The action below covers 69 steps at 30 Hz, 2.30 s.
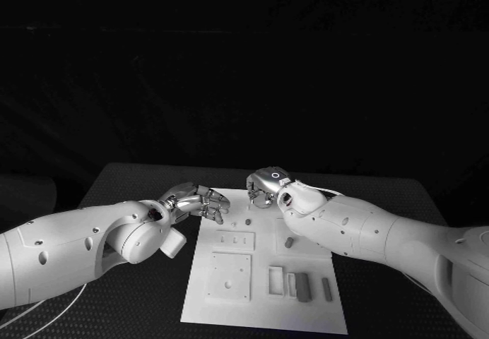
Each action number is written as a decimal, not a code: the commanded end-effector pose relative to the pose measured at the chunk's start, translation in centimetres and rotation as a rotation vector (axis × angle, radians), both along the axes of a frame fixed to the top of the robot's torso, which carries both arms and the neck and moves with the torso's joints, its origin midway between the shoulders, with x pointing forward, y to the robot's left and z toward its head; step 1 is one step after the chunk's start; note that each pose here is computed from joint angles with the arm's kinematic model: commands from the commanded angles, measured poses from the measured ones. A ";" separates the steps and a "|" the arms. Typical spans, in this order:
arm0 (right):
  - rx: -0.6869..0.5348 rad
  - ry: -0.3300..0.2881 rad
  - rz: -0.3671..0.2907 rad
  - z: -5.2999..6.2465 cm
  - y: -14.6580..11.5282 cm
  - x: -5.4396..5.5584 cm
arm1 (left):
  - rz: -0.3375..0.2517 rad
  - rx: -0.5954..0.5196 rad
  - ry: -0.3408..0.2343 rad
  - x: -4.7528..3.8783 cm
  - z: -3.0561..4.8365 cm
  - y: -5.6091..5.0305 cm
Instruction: Assemble the parts on the task board
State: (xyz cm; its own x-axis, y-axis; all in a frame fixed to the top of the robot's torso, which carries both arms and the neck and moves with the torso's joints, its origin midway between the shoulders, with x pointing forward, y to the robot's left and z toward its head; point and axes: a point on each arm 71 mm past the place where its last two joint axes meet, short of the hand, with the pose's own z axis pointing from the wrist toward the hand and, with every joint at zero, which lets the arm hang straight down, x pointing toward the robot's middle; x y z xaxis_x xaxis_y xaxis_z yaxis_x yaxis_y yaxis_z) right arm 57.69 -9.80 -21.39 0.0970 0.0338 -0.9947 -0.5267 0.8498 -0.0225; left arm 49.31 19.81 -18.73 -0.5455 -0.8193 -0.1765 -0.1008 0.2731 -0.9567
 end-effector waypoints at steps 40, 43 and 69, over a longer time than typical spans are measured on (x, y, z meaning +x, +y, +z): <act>0.028 0.085 -0.027 -0.6 -0.4 0.5 | -0.005 -0.002 -0.011 0.11 0.30 -0.1; 0.029 0.083 -0.038 -0.5 -0.4 0.5 | -0.005 -0.002 -0.011 0.11 0.32 -0.1; 0.017 0.091 -0.071 -0.6 -0.7 0.6 | -0.003 -0.001 -0.011 0.14 0.36 0.0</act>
State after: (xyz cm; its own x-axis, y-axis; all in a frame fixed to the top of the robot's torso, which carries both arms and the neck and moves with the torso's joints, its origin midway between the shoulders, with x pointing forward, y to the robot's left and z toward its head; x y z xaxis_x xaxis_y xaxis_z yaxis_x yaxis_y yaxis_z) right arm 58.31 -10.54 -21.87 0.0227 0.0635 -0.9977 -0.4658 0.8837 0.0456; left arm 49.45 19.94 -18.53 -0.5419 -0.8209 -0.1804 -0.0986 0.2752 -0.9563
